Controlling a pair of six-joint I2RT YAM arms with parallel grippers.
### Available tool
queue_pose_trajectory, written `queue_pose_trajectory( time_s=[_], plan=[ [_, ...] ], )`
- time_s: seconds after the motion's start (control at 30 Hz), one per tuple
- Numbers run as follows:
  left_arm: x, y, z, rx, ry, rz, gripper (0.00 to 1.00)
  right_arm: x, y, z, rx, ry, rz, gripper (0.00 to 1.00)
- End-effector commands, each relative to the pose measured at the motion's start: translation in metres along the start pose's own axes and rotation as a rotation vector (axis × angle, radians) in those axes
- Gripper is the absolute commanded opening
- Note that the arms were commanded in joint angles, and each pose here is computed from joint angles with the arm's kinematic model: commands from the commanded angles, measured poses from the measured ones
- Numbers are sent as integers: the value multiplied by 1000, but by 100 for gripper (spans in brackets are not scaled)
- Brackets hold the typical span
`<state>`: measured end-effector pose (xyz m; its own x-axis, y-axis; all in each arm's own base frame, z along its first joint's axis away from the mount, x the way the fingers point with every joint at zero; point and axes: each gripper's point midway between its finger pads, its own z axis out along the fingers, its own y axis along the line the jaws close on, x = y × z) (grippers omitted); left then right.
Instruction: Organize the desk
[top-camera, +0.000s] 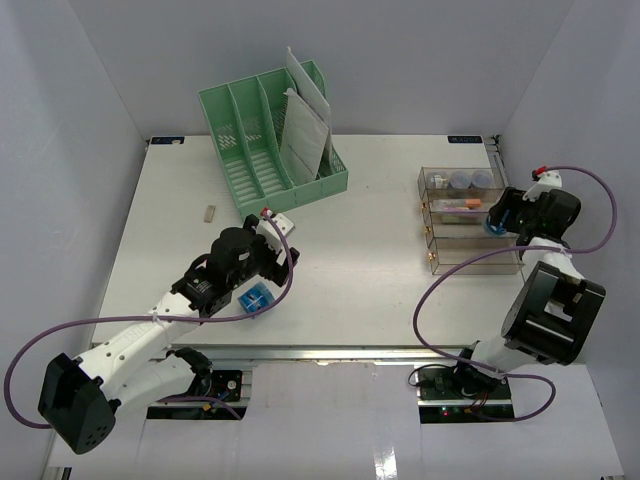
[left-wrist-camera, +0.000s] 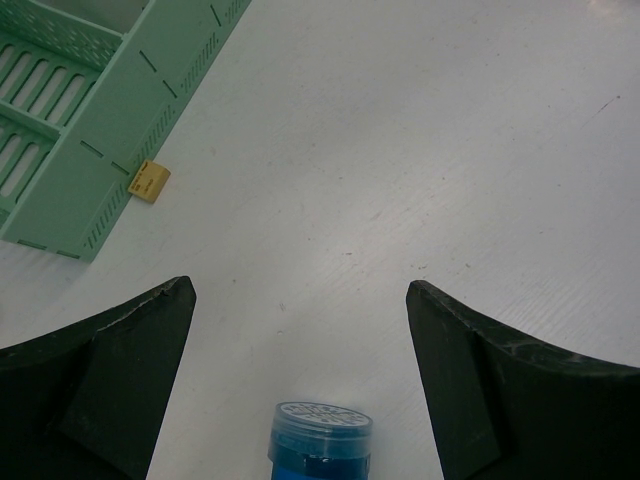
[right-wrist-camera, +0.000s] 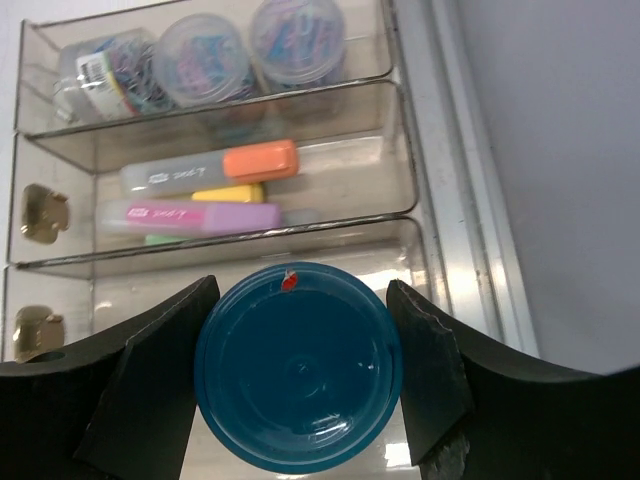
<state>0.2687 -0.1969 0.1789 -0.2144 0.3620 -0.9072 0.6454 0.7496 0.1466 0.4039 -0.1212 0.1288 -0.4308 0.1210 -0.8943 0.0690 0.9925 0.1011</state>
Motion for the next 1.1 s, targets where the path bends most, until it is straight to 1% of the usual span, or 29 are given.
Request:
queue_pose_trajectory(
  time_s=[0.0, 0.17, 0.37, 0.43, 0.53, 0.6, 0.67, 0.73, 0.83, 0.87, 0.9, 1.0, 1.07],
  plan=[
    [-8, -5, -4, 33, -35, -6, 98, -13, -28, 7, 24, -47, 42, 8],
    [-8, -5, -4, 32, -36, -6, 98, -8, -45, 11, 45, -53, 60, 8],
    [-5, -6, -3, 33, -25, -7, 98, -29, -25, 11, -70, -120, 172, 8],
    [-4, -5, -3, 30, -23, -9, 98, -35, -25, 10, -65, -142, 179, 8],
    [-3, -6, -2, 33, -19, -9, 98, -30, -29, 15, -27, -108, 153, 11],
    [-2, -6, -1, 34, -17, -9, 98, -26, -30, 18, -21, -89, 115, 18],
    [-2, -6, -1, 37, -17, -9, 98, -23, -29, 19, -25, -75, 79, 29],
    [-1, -7, 0, 41, -13, -12, 98, -18, -28, 19, -29, -62, 23, 47],
    [-2, -13, 0, 69, -17, -24, 98, -13, -21, 19, -63, -41, -39, 78],
    [-4, -15, 0, 83, -30, -32, 98, -13, -18, 18, -77, -41, -60, 86],
    [-5, -17, 0, 90, -37, -45, 98, -13, -15, 17, -89, -43, -76, 90],
    [-5, -14, 0, 61, -36, -105, 98, -15, -10, 11, -100, -54, -104, 90],
    [-1, -6, 2, 7, -11, -138, 98, -20, -5, 5, -110, -69, -124, 90]
  ],
)
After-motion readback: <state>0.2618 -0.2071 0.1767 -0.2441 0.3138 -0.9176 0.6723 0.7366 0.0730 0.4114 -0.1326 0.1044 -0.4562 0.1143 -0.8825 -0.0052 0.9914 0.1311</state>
